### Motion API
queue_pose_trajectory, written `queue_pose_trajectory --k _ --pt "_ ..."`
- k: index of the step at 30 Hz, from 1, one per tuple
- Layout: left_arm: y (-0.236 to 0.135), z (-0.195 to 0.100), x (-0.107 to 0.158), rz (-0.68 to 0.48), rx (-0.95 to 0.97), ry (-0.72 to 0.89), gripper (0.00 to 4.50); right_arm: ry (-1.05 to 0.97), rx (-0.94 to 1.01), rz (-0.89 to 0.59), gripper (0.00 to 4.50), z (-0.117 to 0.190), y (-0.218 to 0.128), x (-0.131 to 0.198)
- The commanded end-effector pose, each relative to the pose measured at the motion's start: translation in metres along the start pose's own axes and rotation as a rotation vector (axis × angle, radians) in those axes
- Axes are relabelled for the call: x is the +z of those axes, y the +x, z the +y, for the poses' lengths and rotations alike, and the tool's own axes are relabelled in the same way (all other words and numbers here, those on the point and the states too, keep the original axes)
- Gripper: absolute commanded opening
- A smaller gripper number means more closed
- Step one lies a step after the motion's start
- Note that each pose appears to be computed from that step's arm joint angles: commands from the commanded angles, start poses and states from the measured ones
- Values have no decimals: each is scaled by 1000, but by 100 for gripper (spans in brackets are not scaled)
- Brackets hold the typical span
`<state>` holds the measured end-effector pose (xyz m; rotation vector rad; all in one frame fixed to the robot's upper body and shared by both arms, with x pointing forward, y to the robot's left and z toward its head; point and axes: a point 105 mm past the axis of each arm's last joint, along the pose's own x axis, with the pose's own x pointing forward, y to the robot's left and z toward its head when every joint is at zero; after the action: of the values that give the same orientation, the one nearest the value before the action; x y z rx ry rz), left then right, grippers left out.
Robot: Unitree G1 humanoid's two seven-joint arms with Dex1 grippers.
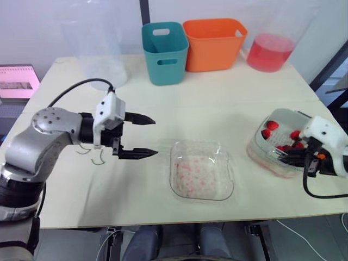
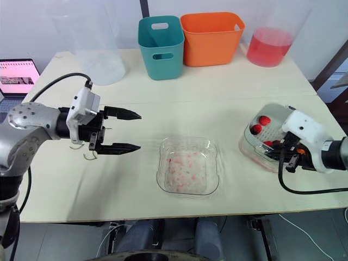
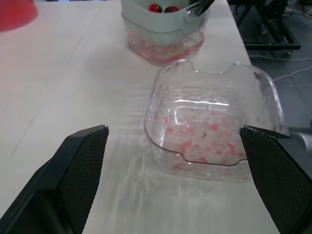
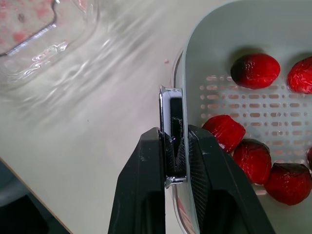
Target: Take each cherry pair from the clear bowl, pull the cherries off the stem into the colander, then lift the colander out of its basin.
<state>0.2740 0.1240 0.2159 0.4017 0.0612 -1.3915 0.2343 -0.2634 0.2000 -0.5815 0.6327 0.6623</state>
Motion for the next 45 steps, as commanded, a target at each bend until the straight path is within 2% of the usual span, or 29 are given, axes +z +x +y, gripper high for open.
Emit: queue_pose_trajectory --k 1,13,22,31,42,45 --pt "-3 8 6 -12 29 49 450 -92 -45 -44 18 1 -13 23" --pt "2 18 2 -20 38 70 450 -66 -11 -53 18 1 -27 28" --pt "-1 22 -1 -16 58 80 450 -50 -47 -33 18 -12 -38 23" --pt "1 34 1 -18 71 112 450 -1 -38 -74 18 -15 -29 15" --pt "0 33 3 -12 82 126 450 5 -54 -65 18 -22 -33 15" --pt "-4 34 3 -2 98 131 450 33 -15 -103 18 -18 -30 19"
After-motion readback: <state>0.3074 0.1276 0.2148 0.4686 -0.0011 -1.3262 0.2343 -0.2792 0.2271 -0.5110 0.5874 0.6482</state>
